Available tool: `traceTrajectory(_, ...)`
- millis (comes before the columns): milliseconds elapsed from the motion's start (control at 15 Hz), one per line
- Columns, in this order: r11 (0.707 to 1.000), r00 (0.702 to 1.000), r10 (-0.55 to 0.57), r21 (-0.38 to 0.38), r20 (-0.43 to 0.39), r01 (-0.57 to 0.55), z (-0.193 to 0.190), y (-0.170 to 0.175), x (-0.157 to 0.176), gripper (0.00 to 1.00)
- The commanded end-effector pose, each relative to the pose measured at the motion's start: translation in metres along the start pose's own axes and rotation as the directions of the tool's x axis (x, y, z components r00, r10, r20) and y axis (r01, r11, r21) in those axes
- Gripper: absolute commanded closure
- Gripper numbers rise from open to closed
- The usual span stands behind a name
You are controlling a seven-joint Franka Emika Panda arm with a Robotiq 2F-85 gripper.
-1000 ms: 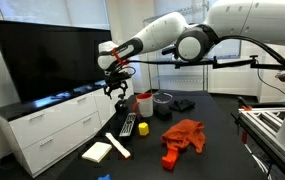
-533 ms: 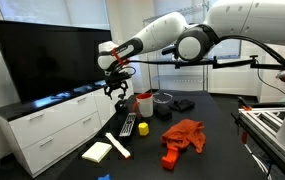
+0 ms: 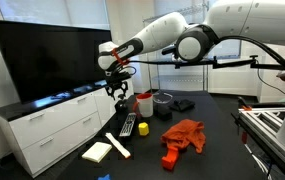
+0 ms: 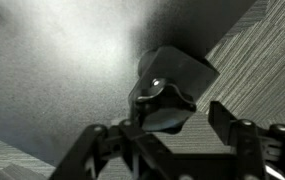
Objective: Loosen the c-cramp on the table
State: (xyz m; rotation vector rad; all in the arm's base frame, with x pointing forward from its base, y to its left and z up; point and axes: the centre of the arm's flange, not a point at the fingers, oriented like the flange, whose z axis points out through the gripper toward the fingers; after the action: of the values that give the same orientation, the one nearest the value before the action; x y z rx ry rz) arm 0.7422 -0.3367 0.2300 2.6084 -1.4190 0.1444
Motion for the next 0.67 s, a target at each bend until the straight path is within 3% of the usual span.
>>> traceTrajectory(0,1.000,1.000,0.017,-0.002,-0.021,-0.017,-0.0149,0.0053,-0.0005,0.58)
traceTrajectory(267,0.997,0.997,0.079,0.013,-0.018,-0.079,-0.0173,0.0099,-0.0020,0.85)
traceTrajectory(600,0.996,0.996,0.088,0.011,-0.010,-0.088,-0.0203,0.0117,-0.0044,0.85)
